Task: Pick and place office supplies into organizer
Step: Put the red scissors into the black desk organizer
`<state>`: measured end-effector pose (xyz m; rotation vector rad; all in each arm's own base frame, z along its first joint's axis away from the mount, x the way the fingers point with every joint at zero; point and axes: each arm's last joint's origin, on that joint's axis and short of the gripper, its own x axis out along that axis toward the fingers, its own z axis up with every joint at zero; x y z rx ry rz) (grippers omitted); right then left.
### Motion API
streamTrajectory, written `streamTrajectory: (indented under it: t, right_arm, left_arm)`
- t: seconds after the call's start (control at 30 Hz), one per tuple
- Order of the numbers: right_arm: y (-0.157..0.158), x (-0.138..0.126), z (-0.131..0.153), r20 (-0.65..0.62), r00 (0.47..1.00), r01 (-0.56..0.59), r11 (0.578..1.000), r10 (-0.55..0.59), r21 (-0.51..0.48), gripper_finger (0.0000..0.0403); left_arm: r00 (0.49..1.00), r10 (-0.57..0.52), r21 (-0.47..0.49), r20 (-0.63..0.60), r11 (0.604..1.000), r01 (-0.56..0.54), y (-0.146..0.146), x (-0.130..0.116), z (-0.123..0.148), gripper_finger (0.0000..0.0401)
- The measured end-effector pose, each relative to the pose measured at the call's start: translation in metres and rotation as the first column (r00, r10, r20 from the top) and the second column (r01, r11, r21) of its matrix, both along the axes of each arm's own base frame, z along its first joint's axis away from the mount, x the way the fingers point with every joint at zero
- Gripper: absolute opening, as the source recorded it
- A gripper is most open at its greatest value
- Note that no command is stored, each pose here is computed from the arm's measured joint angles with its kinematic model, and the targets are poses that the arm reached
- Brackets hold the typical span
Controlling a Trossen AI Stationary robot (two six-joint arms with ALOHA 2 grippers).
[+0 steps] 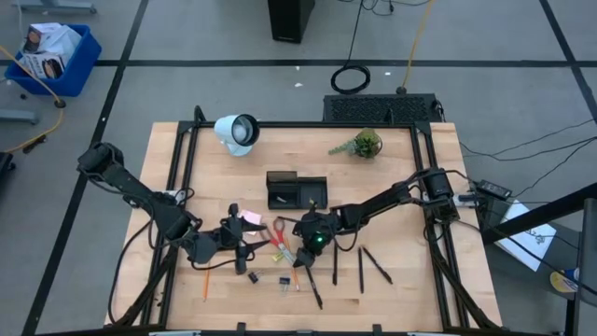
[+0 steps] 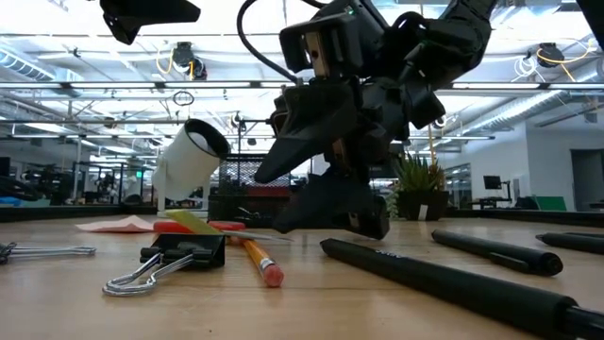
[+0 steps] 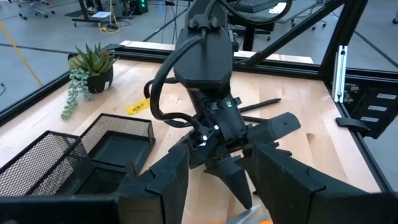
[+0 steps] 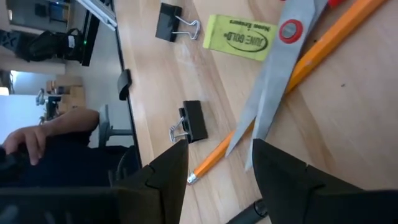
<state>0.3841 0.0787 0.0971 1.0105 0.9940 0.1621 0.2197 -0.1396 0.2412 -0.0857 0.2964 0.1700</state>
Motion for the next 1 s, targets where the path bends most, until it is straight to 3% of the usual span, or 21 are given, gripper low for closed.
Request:
streamTrajectory:
  t: [0.23, 0.8, 1.0]
  right_arm:
    - [-0.002, -0.008, -0.008, -0.131, 0.991, 0.035, 0.999, -0.038, -0.019, 0.0166]
    - [0.008, -0.007, -0.015, -0.151, 0.985, 0.084, 0.996, -0.082, 0.008, 0.0166]
    - [0.018, 0.003, -0.024, -0.166, 0.986, 0.039, 0.998, -0.032, 0.044, 0.0166]
  left_arm:
    - [1.000, 0.006, -0.018, 0.003, 1.000, -0.006, 0.000, 0.000, 0.000, 0.0184]
    - [1.000, 0.001, -0.019, -0.009, 1.000, -0.001, -0.002, -0.002, -0.001, 0.0184]
    - [1.000, 0.004, -0.021, -0.016, 1.000, -0.004, -0.001, -0.002, -0.002, 0.0184]
